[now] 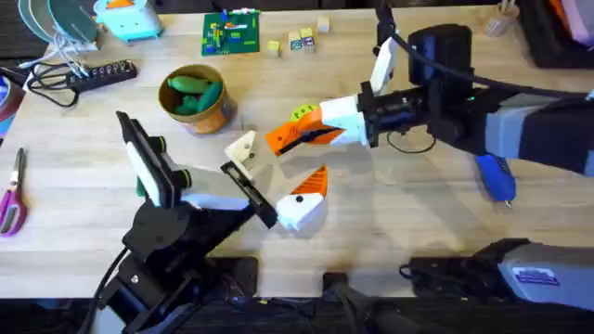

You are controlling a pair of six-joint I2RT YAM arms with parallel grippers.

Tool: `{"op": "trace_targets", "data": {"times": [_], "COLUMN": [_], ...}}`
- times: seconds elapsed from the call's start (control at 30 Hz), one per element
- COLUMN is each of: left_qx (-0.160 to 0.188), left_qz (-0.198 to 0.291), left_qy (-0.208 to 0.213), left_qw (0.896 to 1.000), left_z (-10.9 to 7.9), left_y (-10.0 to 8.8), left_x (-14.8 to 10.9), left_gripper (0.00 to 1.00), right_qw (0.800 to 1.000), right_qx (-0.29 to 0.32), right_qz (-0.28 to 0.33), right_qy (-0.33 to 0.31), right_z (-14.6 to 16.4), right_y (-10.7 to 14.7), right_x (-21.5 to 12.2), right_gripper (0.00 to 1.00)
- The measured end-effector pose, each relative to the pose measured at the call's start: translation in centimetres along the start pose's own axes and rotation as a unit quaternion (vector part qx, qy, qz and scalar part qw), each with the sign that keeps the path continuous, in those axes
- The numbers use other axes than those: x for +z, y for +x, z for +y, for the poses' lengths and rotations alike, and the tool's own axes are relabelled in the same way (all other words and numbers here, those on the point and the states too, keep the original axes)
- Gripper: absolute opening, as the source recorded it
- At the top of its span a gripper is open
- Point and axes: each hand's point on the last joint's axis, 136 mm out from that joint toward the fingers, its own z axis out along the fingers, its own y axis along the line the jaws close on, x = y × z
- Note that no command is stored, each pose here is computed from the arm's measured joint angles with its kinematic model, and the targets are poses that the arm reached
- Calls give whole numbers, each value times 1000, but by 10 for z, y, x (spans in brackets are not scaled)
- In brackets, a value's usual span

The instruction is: Pick up the gripper from the table and insert it into the empty holder that is missing its gripper. Then pick up a screw, insert it into the mounting hole, and use the screwdriver to tighten it. Finally, clean up the table by picking up the vegetable and placing it into the bucket.

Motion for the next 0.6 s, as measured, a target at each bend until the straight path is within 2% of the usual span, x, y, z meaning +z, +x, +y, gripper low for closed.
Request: {"op": "trace_targets", "data": {"times": [0.37, 0.6], "left_qx": [0, 0], "left_qz": [0, -1], "left_qy": [0, -5], "left_qw": [1000, 1000], "left_z": [0, 2], "left_y": [0, 0], "left_x": [0, 0], "left_gripper": [975, 975], "right_qw": [1000, 999], "right_qx": [-5, -12], "right_qz": [17, 35], "right_qy": [-22, -34], "right_z": [10, 13], "right_y": [3, 8], "right_x": [5, 20], "right_gripper": [9, 9]}}
